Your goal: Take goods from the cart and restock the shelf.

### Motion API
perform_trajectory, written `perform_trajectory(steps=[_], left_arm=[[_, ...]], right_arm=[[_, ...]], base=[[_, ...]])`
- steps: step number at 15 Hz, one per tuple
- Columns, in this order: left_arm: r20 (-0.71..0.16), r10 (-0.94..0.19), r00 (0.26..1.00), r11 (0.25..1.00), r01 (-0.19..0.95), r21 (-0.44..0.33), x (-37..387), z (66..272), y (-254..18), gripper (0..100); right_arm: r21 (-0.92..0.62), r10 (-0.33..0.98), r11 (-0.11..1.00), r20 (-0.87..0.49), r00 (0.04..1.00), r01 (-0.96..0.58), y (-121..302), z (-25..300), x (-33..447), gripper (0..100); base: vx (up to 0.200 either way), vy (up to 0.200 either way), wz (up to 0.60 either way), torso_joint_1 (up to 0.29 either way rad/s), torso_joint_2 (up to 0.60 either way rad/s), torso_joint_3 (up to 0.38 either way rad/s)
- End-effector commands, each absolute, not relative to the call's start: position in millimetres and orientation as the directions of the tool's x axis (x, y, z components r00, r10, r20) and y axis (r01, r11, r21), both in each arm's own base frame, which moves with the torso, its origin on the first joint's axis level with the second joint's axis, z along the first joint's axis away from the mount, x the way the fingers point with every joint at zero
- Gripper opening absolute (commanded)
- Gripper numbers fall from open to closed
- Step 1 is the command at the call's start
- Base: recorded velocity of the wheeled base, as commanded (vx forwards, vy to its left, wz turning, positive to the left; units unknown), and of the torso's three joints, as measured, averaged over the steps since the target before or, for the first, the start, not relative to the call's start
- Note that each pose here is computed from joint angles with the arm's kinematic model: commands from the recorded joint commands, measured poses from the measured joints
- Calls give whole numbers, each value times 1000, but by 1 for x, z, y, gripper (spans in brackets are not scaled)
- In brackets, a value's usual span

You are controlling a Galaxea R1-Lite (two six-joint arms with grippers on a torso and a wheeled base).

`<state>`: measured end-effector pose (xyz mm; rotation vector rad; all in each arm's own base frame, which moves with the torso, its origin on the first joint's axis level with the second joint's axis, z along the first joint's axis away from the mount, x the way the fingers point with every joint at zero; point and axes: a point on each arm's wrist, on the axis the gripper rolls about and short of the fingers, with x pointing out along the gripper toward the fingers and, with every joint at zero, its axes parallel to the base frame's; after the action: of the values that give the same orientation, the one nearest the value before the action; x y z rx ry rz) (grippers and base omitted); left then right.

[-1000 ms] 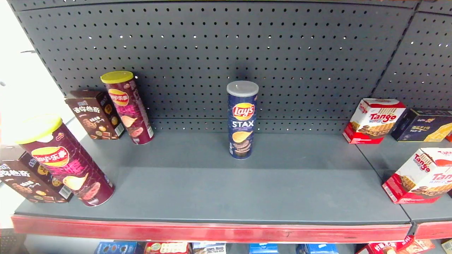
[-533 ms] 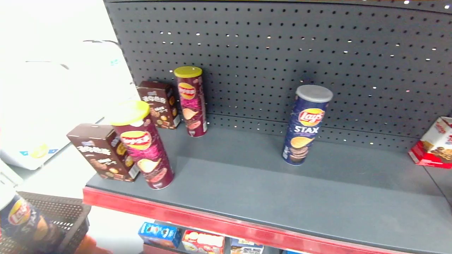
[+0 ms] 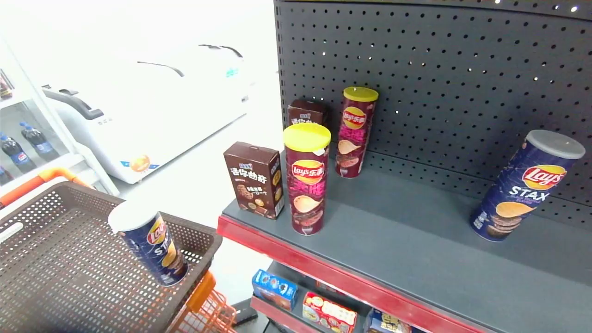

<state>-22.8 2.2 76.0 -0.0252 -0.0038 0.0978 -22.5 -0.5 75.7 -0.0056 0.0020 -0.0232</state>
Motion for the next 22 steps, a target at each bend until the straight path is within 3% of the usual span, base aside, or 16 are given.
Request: perform_trajectory(steps=[1,8,9,10,13,14,15,17,18,19,22], left_arm=[[2,98,995,995,-98,-25,-23,76,2,100],[11,83,997,996,-82,-24,-23,78,2,100],[58,21,998,999,-24,41,-28,107,1,100],[-9,-37,999,996,37,76,-18,136,0,100],[-84,-98,992,993,103,55,1,155,-1,100],[-147,-106,983,993,113,36,18,160,-2,100],[-159,-108,981,993,115,36,21,160,-2,100],[-273,-103,957,992,119,43,41,152,-4,100],[-300,-44,953,996,65,59,48,147,-3,100],[-312,25,950,997,-1,78,55,144,-2,100],[-332,35,943,997,-8,83,74,139,-4,100]], right_arm=[[-6,-23,1000,-2,1000,23,-1,76,-23,100],[-5,-23,1000,-2,1000,23,-1,76,-23,100],[-6,-23,1000,-2,1000,23,-1,76,-23,100],[-6,-23,1000,0,1000,23,-1,76,-23,100],[-6,-23,1000,-2,1000,23,-1,76,-23,100],[-6,-23,1000,0,1000,23,-1,76,-23,100],[-6,-23,1000,-2,1000,23,-1,76,-23,100],[-6,-23,1000,0,1000,23,-1,76,-23,100],[-6,-23,1000,-2,1000,23,-1,76,-23,100],[-6,-23,1000,0,1000,23,-1,76,-23,100],[-6,-23,1000,-2,1000,23,-1,76,-23,100]], base=[[0,0,0,0,0,0],[0,0,0,0,0,0],[0,0,0,0,0,0],[0,0,0,0,0,0],[0,0,0,0,0,0],[0,0,0,0,0,0],[0,0,0,0,0,0],[0,0,0,0,0,0],[0,0,0,0,0,0],[0,0,0,0,0,0],[0,0,0,0,0,0]])
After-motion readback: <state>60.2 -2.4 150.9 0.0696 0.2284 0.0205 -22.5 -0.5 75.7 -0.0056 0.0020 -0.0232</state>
